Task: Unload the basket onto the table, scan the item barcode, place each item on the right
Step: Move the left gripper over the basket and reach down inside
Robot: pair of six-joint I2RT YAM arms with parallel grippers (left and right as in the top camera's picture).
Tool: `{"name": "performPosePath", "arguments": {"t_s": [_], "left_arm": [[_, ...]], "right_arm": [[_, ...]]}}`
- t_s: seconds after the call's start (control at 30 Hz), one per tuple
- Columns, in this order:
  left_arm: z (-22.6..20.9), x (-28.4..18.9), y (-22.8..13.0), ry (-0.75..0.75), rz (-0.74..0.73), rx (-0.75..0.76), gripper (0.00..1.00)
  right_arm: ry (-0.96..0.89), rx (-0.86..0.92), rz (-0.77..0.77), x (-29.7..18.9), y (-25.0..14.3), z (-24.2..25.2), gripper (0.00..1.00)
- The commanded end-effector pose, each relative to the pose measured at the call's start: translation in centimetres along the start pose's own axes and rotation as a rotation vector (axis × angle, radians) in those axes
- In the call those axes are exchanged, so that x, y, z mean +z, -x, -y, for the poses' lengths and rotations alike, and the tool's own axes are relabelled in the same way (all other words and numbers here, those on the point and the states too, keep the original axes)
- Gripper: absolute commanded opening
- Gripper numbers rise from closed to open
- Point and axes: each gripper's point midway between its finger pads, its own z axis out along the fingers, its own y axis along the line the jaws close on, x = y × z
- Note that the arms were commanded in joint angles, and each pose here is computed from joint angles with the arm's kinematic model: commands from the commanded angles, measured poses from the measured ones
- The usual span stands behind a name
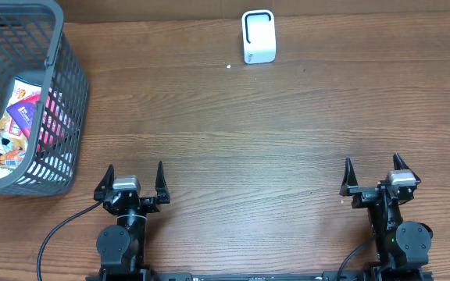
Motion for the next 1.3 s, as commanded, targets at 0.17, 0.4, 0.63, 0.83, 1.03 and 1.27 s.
{"name": "performPosePath", "arguments": {"t_s": [0.17,0.4,0.63,0.83,1.03,1.27], "left_arm": [[6.5,-1.8,4.6,-0.399,0.174,-0.08,1.0],[7.2,-5.2,13.0,-0.438,0.479,0.036,1.0],[4.6,-6.6,18.5,-0.251,0.391,0.105,1.0],[5.1,-5.2,18.4,-0.287,0.034,0.07,1.0],[6.7,-3.2,20.1,-0.378,-0.047,0.068,1.0],[1.5,1.2,21.1,-0.065,-0.492,-0.12,1.0]], "right_arm": [[-0.007,0.006,0.007,0.0,-0.1,0.1,1.0],[-0.007,0.006,0.007,0.0,-0.1,0.1,1.0],[-0.007,0.006,0.007,0.0,-0.1,0.1,1.0],[-0.007,0.006,0.007,0.0,-0.1,0.1,1.0],[-0.007,0.006,0.007,0.0,-0.1,0.1,1.0],[-0.007,0.006,0.007,0.0,-0.1,0.1,1.0]]}}
